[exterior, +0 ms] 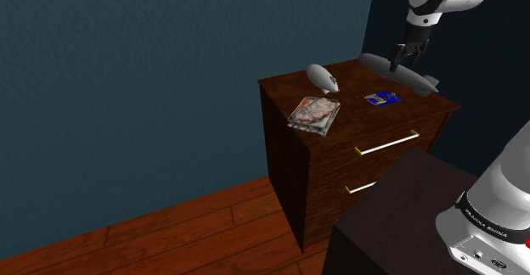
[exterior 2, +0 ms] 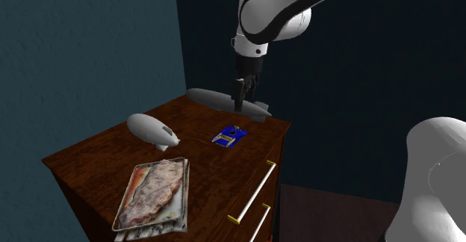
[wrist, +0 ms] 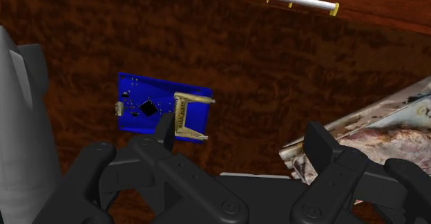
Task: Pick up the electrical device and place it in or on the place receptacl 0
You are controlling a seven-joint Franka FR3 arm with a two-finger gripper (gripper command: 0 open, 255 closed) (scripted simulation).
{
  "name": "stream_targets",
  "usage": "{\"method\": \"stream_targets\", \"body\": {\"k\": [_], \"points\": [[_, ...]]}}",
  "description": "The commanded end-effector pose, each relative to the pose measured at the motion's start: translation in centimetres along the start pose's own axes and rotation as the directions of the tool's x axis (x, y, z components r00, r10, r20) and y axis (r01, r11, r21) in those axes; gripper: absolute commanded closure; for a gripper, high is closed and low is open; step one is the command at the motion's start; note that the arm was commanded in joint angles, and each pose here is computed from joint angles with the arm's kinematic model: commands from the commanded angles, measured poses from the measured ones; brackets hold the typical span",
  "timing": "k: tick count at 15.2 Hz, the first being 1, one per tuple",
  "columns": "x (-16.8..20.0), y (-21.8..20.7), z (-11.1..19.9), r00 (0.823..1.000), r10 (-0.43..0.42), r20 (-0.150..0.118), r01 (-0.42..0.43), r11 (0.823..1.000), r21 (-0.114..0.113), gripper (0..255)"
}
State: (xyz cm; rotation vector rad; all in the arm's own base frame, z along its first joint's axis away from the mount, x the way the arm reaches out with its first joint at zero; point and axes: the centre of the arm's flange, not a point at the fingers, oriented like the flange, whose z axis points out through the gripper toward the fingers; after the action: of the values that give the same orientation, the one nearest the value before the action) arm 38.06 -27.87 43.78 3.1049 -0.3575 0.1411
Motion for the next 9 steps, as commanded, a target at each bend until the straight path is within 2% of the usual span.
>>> {"method": "stream_targets", "body": {"k": [1, 9], "points": [[0.9, 2.1, 1.7, 1.000, 0.014, -0.002, -0.014, 1.000, 0.004, 0], [4.3, 9.7, 8.7, 0.998, 0.069, -0.006, -0.069, 0.997, 0.030, 0]]}}
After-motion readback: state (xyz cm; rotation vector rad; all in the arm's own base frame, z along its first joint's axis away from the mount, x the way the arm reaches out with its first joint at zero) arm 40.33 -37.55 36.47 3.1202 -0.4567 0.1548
